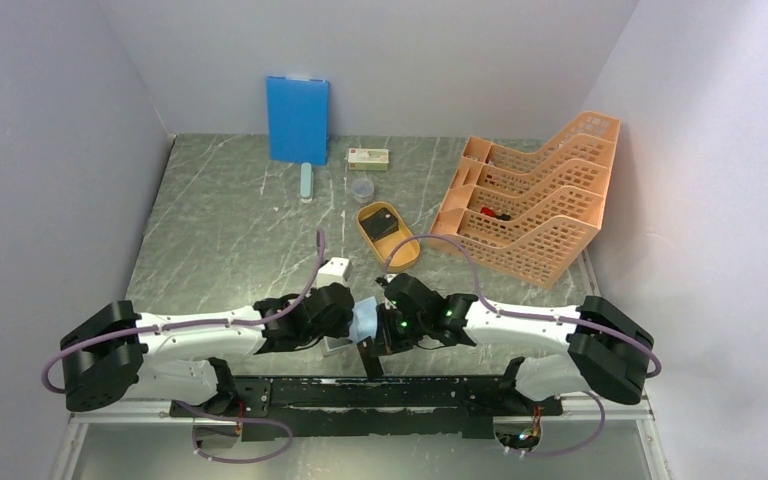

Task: Put the credit cards into the card holder
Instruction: Turn over the card slot in the card holder.

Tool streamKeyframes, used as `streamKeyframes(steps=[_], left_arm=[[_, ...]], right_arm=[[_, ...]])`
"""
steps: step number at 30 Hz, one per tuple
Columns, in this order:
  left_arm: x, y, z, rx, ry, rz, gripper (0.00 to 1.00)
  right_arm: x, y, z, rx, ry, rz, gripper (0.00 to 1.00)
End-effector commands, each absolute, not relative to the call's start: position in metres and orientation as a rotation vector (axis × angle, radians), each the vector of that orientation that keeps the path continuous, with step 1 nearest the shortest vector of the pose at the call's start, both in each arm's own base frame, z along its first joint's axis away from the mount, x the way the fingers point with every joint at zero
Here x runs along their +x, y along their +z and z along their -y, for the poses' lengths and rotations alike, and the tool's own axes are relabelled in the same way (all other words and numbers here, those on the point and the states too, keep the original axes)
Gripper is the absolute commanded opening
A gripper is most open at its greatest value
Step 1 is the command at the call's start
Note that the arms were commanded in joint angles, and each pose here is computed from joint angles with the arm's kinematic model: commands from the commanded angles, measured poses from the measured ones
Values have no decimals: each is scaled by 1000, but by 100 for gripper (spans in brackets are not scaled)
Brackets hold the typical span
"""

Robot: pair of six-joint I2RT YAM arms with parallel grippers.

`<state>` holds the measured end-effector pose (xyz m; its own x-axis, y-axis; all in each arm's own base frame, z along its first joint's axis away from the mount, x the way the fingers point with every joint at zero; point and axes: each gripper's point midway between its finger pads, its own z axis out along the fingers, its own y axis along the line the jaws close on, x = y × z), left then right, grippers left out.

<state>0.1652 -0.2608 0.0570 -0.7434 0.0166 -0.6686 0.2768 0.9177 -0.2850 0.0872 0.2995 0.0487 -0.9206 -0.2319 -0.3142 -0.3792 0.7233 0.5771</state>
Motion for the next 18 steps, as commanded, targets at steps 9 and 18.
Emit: streamKeyframes(steps=[9,18], left_arm=[[168,69,269,194,-546,-2338,31],[174,88,269,159,-602,-2277,35]], right_arm=[[96,65,-306,-476,991,-2644,0],[95,62,-303,-470,986,-2651,0]])
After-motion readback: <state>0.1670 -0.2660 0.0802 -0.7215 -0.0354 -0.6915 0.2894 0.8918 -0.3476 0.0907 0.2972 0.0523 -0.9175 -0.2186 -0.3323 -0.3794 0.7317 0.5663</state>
